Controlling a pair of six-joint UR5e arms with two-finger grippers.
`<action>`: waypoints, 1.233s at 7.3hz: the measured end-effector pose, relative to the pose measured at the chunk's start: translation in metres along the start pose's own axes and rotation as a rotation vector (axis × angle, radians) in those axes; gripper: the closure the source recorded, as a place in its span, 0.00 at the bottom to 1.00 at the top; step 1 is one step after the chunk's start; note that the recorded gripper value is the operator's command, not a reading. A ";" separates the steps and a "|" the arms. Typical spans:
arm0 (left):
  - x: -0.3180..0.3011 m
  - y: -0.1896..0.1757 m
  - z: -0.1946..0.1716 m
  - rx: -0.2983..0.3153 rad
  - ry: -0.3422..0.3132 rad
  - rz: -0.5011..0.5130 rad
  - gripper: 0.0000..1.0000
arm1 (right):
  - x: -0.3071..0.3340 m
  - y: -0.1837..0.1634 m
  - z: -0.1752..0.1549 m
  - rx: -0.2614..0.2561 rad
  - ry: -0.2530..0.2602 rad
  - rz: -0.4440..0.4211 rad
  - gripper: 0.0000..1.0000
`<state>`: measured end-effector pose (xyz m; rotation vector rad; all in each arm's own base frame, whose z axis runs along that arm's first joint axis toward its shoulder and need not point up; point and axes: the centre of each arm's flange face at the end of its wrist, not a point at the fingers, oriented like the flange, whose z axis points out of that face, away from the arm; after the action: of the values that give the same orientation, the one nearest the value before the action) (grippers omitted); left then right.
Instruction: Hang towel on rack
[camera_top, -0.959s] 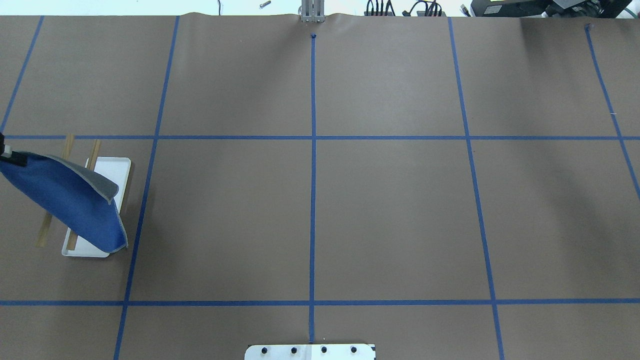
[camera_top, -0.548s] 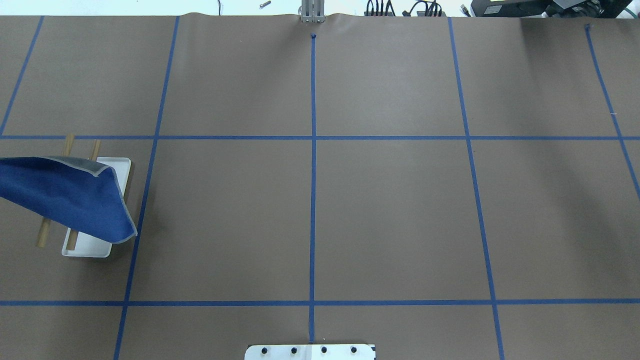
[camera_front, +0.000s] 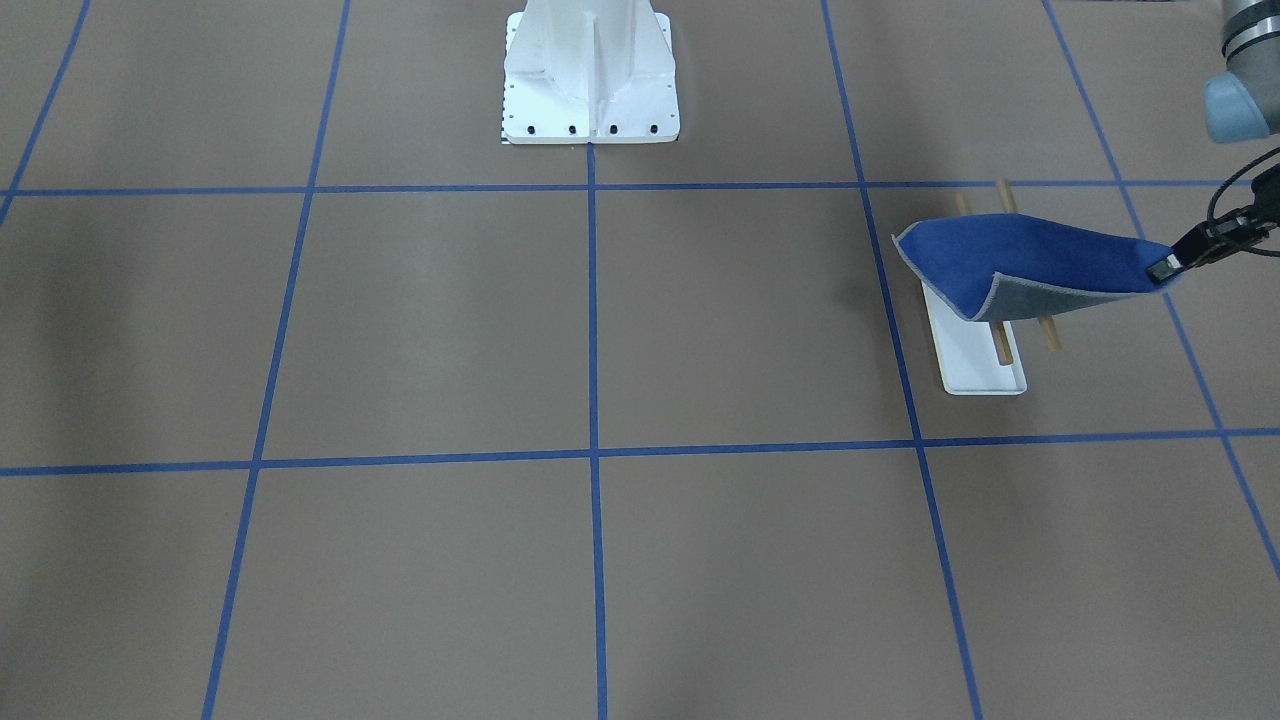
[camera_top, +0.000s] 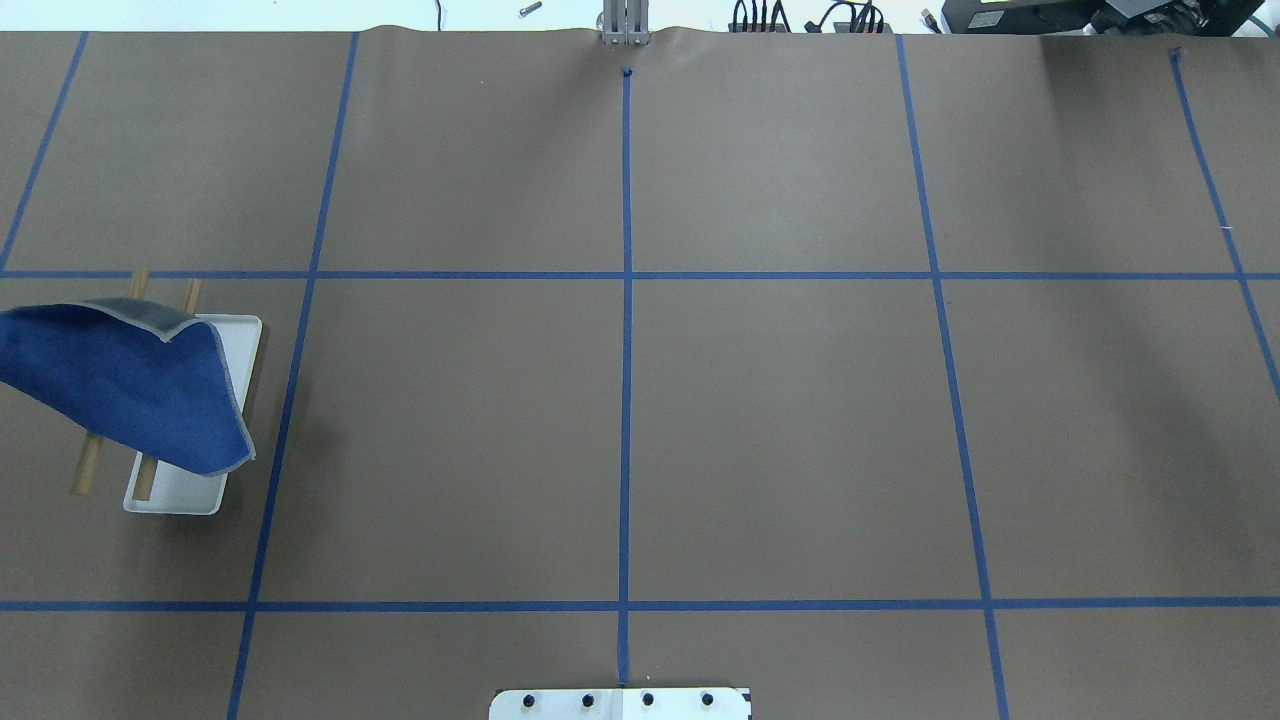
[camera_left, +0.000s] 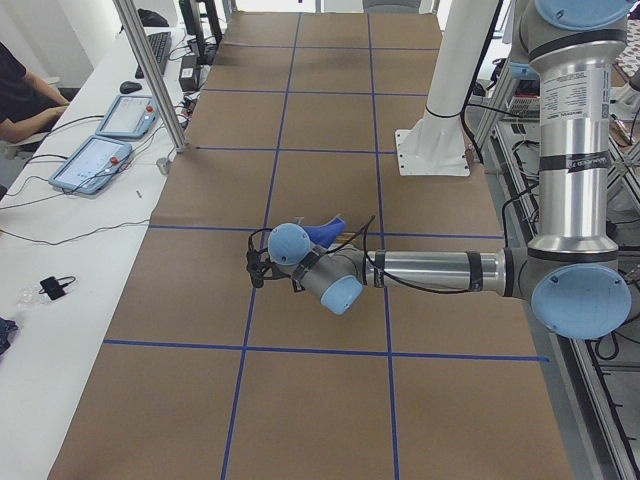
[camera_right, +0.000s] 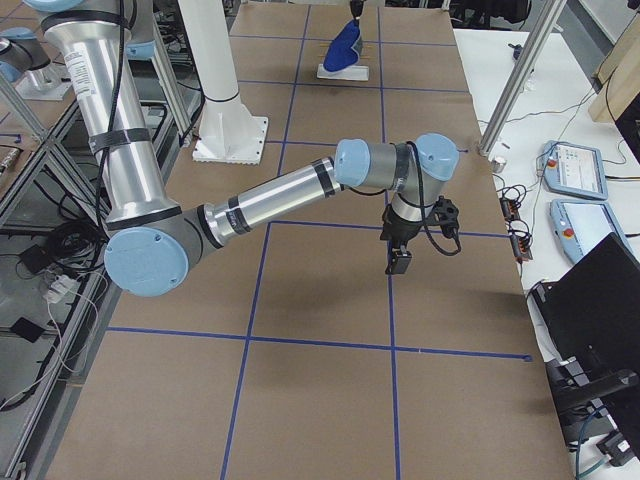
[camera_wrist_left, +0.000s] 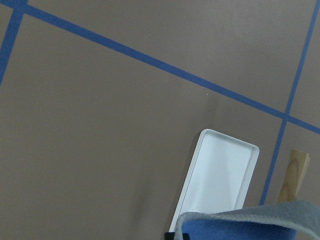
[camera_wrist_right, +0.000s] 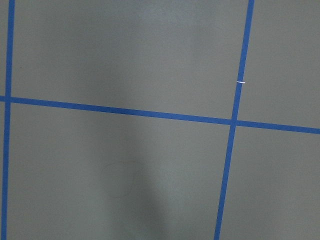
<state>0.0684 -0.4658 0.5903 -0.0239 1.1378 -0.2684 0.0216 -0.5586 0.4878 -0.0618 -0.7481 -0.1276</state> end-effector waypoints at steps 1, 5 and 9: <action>-0.001 0.001 -0.002 0.033 0.000 0.048 0.02 | 0.001 0.001 0.002 0.000 -0.002 0.001 0.00; -0.020 0.002 -0.006 0.058 -0.021 0.150 0.02 | 0.031 0.029 0.034 0.039 0.001 -0.031 0.00; -0.077 -0.033 -0.060 0.074 -0.306 0.438 0.02 | 0.067 0.049 0.073 0.037 0.008 -0.022 0.00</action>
<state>-0.0217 -0.4733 0.6387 0.2402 0.8022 0.0833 0.0279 -0.5088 0.5869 -0.0181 -0.7432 -0.1353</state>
